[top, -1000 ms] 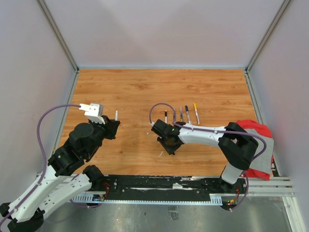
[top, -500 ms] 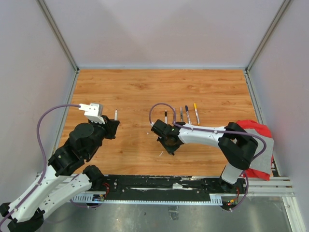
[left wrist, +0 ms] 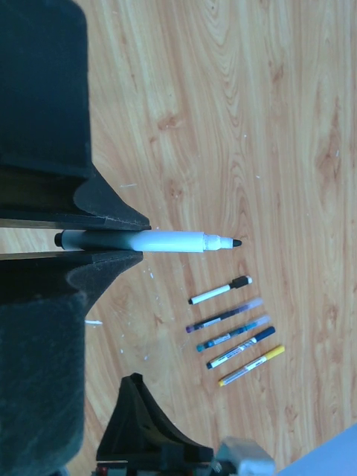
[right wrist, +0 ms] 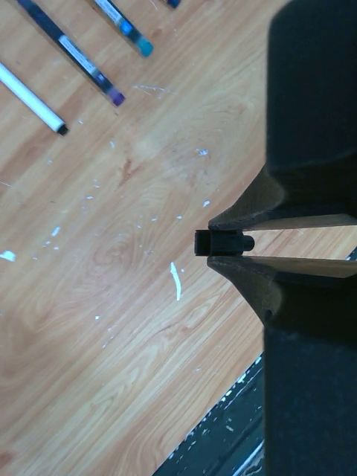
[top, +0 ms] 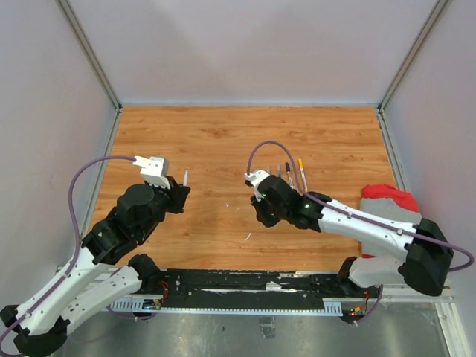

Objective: Insert the pens into the pen caps
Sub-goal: Insert the pen cap onto the pen.

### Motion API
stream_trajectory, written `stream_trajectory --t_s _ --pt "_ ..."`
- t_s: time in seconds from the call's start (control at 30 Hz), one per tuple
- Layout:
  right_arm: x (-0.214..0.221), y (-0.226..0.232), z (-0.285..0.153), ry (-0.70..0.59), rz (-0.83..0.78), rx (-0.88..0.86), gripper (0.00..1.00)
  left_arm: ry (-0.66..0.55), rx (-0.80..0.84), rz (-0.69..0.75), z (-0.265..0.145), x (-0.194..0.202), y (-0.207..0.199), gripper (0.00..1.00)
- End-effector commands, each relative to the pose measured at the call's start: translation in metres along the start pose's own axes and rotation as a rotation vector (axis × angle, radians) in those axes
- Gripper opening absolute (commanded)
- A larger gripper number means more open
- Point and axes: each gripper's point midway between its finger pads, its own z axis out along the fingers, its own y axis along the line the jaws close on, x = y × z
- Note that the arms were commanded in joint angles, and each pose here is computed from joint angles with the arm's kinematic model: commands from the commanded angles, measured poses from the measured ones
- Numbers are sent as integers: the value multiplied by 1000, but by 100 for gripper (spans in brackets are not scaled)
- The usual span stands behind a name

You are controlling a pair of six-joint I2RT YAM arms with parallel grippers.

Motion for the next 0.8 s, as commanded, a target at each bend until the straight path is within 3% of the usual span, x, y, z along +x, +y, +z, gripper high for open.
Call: stream_trajectory --t_s 0.0,0.17,0.47,0.77 --pt "-37 3 -13 -223 35 -117 1 -37 71 10 4 -11 -14 0" --pt "-64 3 -31 -442 135 -242 1 -35 97 -22 14 -7 -23 1" --pt "-65 -23 -49 -555 414 -246 1 0 165 -44 32 12 -52 0" --pt "-75 -29 -67 -767 533 -308 0 7 285 -105 30 38 -96 1"
